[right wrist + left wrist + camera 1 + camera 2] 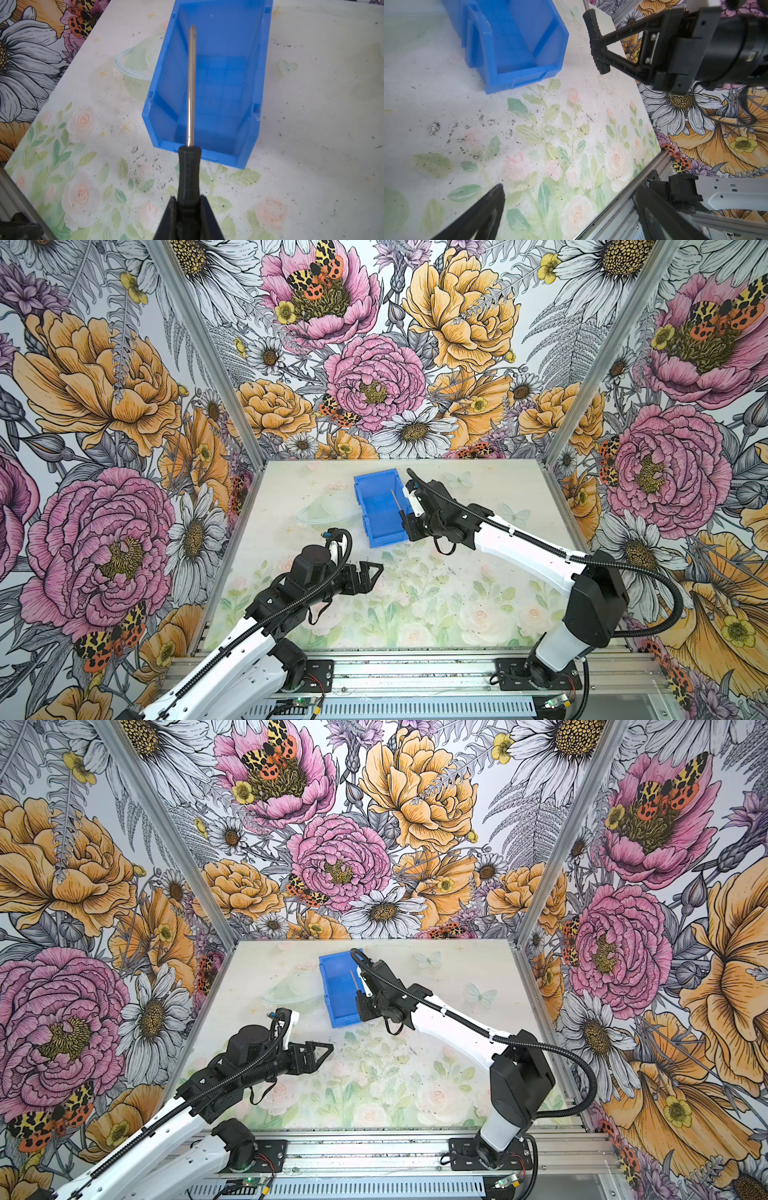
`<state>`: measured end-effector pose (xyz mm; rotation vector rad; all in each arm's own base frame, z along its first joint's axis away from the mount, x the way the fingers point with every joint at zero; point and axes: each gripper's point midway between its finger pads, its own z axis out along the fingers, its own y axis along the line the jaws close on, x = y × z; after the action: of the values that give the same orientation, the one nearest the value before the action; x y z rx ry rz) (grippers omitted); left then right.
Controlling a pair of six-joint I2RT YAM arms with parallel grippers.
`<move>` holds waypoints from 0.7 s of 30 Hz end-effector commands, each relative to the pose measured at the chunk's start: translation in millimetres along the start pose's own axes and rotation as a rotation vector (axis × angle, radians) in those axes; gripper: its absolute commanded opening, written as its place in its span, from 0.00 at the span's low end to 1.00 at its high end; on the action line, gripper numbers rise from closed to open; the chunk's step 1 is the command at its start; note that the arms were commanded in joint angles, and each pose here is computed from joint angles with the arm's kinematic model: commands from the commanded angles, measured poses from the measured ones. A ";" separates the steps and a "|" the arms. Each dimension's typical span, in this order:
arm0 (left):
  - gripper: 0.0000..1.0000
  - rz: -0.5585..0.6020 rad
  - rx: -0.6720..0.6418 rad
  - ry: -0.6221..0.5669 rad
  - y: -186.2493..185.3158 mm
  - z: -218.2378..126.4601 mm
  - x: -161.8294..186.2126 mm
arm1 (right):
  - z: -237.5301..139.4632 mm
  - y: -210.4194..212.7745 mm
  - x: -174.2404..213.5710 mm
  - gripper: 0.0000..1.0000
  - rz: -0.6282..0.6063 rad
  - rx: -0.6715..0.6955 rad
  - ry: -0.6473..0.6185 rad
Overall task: Put the screwdriver in the bin
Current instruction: 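Lift the screwdriver with the right gripper and carry it over the blue bin, then lower the screwdriver into the blue bin and open the right gripper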
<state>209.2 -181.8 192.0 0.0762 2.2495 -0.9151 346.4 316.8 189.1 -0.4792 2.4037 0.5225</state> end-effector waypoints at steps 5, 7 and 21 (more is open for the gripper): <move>0.99 0.027 -0.017 -0.082 4.8 -2.5 -33.3 | 26.5 -2.0 -35.1 0.00 0.043 0.023 -0.039; 0.99 0.023 -0.021 -0.091 7.4 -2.1 -38.7 | 35.2 -1.8 -40.5 0.00 0.049 0.023 -0.038; 0.99 0.029 -0.039 -0.099 27.2 14.5 -67.0 | 88.1 -8.1 -43.5 0.00 0.090 0.012 0.015</move>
<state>267.2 -151.9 189.4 -0.0218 2.2396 -0.8101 416.2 356.2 145.1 -0.3989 2.4670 0.5124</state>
